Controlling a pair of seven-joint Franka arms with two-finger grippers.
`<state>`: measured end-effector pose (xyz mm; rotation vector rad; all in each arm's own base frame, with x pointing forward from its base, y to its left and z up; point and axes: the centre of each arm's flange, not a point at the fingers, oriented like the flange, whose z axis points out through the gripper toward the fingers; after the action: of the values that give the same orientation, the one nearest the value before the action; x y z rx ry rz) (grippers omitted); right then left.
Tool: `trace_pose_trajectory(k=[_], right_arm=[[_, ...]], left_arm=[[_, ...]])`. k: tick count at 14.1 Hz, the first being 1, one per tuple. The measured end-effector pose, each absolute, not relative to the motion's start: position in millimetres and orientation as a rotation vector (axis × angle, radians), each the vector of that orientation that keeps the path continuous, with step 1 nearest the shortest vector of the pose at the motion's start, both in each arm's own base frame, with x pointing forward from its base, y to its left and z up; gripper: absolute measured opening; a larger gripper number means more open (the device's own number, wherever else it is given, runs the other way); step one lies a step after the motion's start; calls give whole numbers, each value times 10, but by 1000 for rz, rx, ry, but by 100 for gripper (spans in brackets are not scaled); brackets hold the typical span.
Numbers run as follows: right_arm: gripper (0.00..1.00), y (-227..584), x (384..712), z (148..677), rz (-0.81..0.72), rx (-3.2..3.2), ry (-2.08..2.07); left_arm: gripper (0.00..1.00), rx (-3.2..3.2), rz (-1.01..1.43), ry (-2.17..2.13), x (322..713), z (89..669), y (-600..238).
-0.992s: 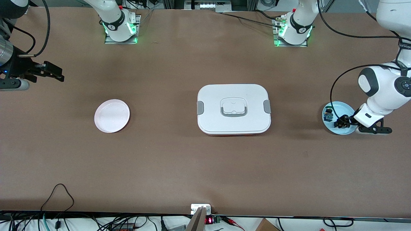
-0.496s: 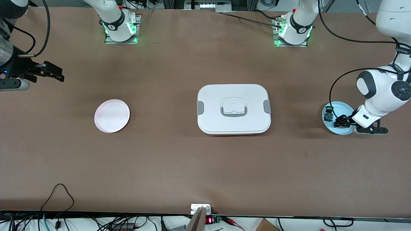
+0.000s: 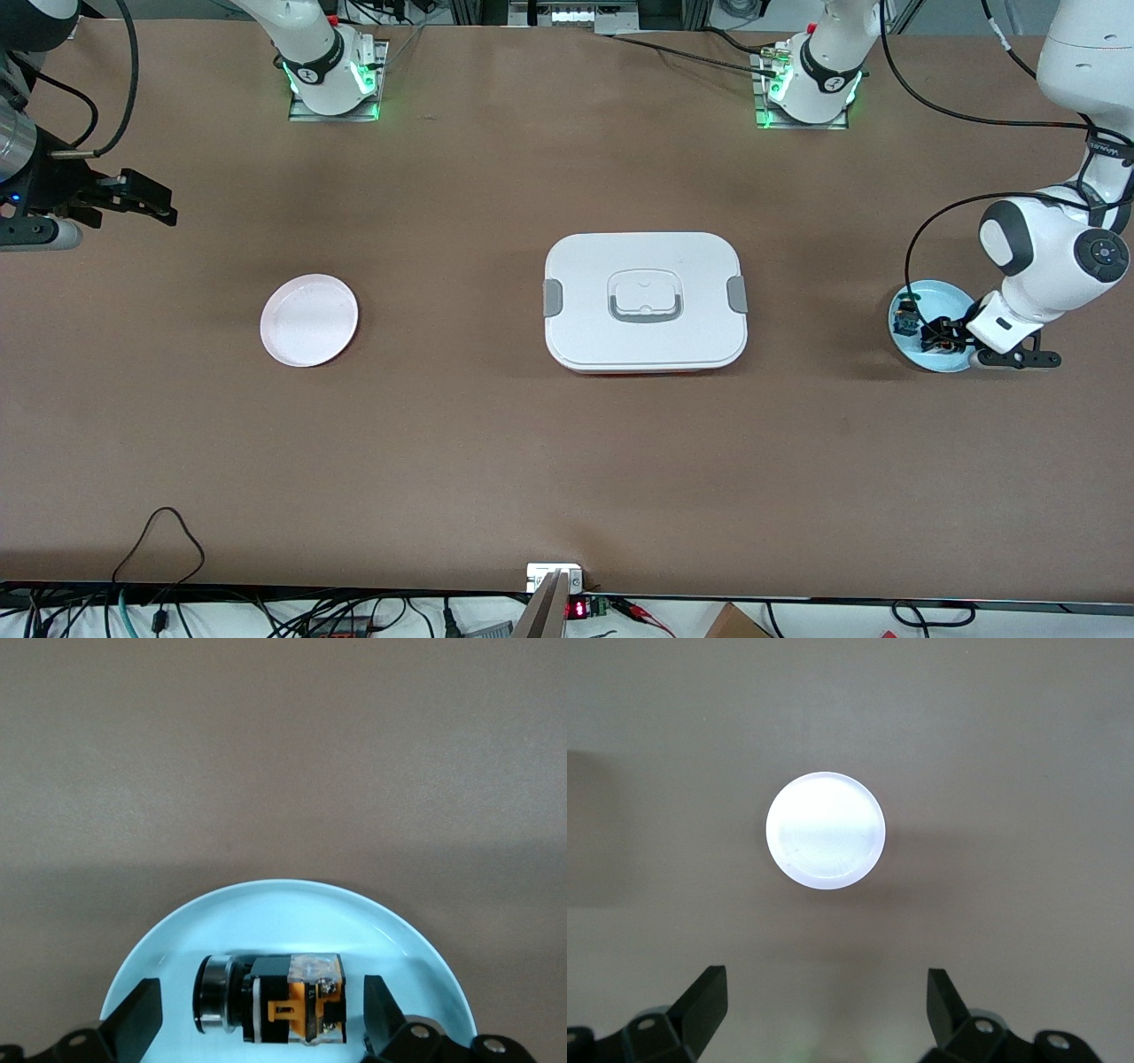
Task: Transfer orange switch to right arm and place
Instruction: 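Close the left gripper on the orange switch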
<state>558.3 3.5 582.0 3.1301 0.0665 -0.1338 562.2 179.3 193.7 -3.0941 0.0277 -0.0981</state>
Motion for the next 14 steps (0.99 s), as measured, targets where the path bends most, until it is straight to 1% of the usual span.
trace_pose_trajectory(k=[14], right_arm=[[100,35,5583,5820,-134,3130,66]], left_arm=[[100,-3104,-60,29,5542,1788,1861]])
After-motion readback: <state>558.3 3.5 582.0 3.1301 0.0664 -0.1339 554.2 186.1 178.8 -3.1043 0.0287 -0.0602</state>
